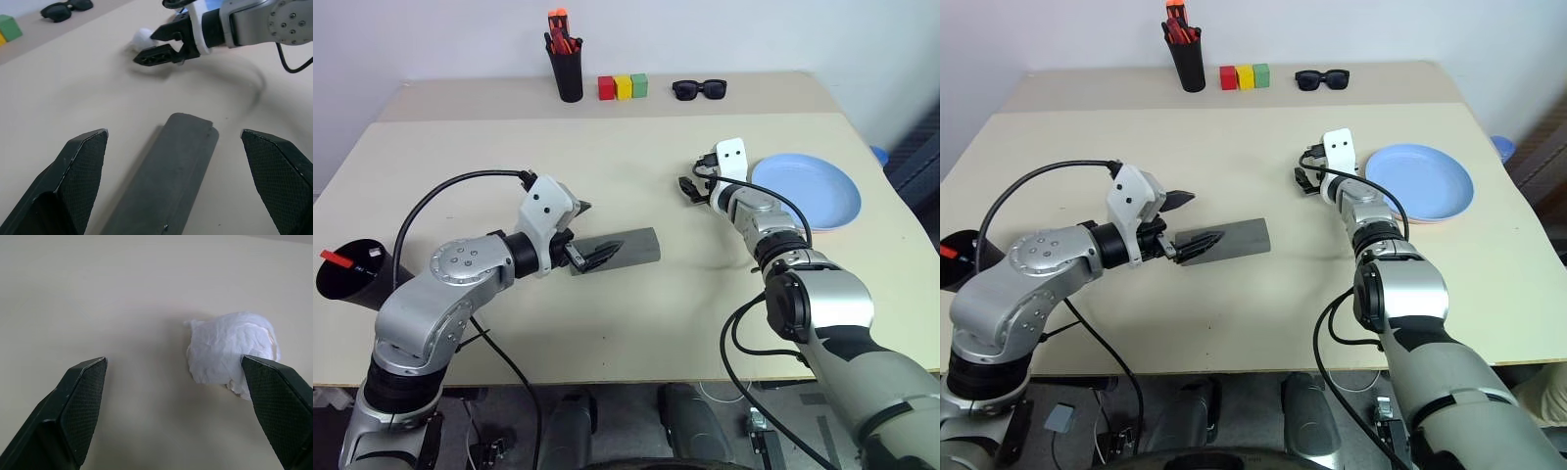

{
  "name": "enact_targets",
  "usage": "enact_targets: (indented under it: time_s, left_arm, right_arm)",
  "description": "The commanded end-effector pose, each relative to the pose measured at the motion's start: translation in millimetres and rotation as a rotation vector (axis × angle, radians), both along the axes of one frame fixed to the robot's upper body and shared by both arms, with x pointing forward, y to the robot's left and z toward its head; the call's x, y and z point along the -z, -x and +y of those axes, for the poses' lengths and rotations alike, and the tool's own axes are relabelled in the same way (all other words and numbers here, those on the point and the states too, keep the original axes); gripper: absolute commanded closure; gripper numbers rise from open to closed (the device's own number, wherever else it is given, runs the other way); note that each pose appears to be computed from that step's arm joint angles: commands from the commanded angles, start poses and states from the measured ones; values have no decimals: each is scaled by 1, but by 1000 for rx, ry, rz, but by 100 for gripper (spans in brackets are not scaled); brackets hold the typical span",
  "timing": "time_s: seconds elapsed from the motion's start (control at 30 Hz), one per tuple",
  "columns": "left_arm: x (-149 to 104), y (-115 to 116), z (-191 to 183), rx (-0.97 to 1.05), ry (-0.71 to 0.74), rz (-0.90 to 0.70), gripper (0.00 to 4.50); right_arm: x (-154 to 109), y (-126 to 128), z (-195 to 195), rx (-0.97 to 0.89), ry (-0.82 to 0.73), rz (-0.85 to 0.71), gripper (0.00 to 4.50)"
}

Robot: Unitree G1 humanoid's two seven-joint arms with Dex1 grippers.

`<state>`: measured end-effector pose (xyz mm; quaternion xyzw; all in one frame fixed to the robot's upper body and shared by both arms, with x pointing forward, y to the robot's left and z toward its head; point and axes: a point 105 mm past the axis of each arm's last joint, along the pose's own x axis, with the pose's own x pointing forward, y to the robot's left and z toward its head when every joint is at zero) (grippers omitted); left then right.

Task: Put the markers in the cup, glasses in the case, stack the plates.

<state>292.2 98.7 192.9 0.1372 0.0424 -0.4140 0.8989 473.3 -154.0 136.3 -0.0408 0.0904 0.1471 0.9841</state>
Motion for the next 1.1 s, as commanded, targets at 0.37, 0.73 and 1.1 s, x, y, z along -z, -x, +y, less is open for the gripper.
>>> enact_targets:
  time_s: [0.37,0.73,1.1]
  left_arm:
    - [-10,0,-3,12,12,-56,0]
    - [-14,3,7,-40,-1,-73,0]
    - [-13,8,13,-74,-8,-72,0]
  right_arm:
    - [-47,-9,-32,181,66,-191,6]
    - [-22,-7,-25,176,77,-116,6]
    - [-9,-5,-17,160,71,-70,6]
